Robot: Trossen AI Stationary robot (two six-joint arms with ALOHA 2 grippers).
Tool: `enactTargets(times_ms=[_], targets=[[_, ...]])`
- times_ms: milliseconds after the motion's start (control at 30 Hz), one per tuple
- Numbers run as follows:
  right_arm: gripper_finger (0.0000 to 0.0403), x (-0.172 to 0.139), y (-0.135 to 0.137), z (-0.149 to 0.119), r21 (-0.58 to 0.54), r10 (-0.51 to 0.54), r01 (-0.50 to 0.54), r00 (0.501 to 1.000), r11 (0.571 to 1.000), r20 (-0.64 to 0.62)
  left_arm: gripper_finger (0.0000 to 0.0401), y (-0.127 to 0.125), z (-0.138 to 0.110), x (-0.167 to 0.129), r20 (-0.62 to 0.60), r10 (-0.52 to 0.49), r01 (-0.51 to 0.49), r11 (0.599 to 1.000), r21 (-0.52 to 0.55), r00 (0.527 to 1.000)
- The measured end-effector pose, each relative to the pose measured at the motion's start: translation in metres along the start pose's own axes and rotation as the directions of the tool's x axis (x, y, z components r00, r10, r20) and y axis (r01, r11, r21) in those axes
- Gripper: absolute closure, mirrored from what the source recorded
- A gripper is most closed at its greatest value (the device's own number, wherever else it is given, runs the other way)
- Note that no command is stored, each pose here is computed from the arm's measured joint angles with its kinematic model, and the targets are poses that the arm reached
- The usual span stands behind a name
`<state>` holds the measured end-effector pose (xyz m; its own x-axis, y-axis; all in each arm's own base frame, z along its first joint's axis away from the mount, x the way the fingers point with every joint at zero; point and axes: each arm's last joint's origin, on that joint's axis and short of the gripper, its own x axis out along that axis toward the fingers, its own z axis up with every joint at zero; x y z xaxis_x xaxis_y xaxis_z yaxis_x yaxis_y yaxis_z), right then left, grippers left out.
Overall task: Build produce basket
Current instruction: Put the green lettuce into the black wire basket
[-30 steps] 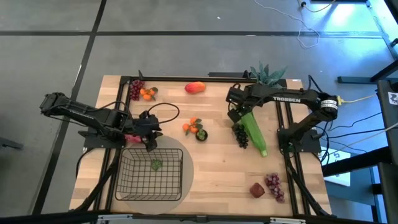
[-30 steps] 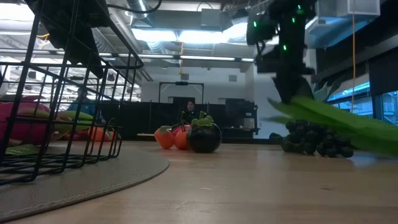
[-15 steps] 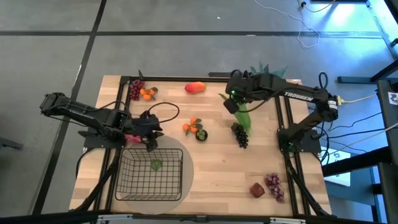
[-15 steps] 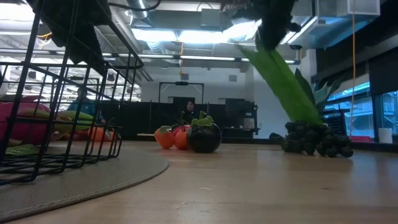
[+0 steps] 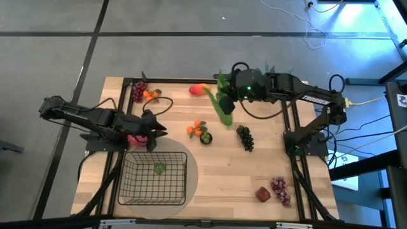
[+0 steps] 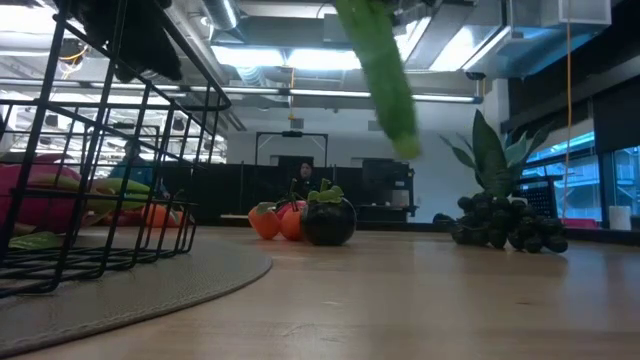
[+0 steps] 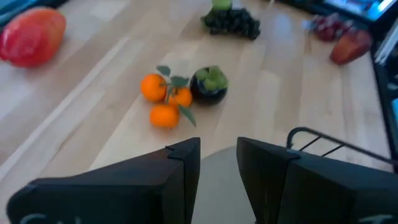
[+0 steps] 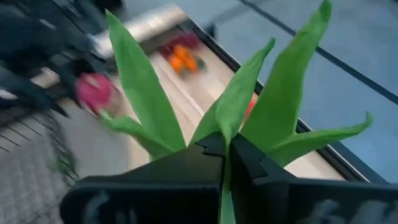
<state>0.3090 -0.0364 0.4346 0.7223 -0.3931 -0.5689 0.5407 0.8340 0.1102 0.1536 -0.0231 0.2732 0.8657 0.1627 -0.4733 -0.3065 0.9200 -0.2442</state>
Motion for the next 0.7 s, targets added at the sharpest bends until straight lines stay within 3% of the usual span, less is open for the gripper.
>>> enactTargets(times_ms=[233,433,533,700], targets=[[0.0403,-0.004,0.022,0.022,-0.010,0.212,-0.216,0.950,0.976,0.227,0.0307,0.006,0.006,-0.029,0.110,-0.070,0.069,0.998,0.006,0.991],[0.0403,0.004,0.041,0.031,-0.034,0.303,-0.311,0.889,0.950,0.343,0.0307,0.013,0.008,-0.048,0.185,-0.105,0.109,0.994,-0.015,0.977],[0.0403,0.016,0.053,0.032,-0.064,0.396,-0.400,0.848,0.914,0.352,0.0307,0.016,0.007,-0.055,0.201,-0.109,0.105,0.994,0.028,0.974],[0.0403,0.037,0.072,0.031,-0.096,0.560,-0.566,0.751,0.819,0.349,0.0307,0.019,0.006,-0.061,0.219,-0.116,0.090,0.988,0.125,0.969]])
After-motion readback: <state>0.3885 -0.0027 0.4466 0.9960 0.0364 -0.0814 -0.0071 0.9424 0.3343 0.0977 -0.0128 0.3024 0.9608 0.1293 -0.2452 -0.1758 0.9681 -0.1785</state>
